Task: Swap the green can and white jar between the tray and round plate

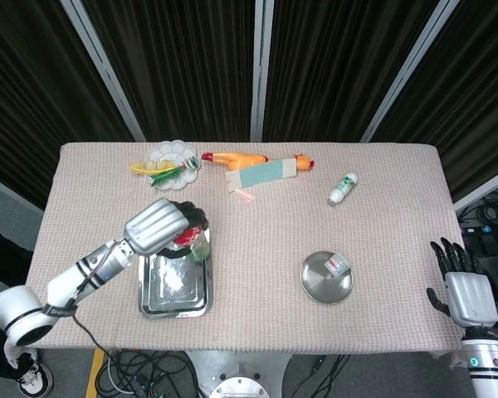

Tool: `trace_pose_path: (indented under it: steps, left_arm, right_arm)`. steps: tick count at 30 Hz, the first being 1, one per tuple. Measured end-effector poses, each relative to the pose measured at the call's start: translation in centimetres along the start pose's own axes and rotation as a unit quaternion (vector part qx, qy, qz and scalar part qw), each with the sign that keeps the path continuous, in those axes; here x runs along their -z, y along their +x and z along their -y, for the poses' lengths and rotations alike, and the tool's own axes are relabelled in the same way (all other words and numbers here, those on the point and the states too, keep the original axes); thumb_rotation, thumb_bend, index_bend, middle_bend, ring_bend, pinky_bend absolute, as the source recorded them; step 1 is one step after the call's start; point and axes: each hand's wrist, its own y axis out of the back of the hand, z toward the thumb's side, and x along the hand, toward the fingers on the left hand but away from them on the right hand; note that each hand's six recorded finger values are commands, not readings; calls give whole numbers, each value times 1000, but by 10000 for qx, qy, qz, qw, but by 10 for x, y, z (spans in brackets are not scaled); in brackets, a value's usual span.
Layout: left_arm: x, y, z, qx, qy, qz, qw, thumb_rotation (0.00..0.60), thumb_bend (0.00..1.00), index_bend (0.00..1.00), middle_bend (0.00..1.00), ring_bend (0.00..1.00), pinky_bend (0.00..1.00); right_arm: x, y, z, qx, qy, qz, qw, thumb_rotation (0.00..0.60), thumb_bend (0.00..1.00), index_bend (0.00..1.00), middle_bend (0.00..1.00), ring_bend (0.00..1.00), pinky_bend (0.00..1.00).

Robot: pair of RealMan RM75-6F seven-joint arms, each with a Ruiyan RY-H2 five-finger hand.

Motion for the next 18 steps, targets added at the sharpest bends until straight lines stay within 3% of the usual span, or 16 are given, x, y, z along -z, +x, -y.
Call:
trace_pose_path:
  steps: [8, 18]
  left_arm:
    - [-10, 67, 1, -60, -196, 182, 9996, 600, 283, 411, 397, 347, 639]
    - [-10, 125, 29, 24, -649, 146, 9978, 600, 283, 425, 396, 347, 633]
  right_arm:
    - [6, 0, 10, -148, -18, 40, 9999, 600, 266, 0, 0, 0, 0]
    - [8, 0, 23, -317, -16, 15, 9995, 600, 266, 0, 0, 0, 0]
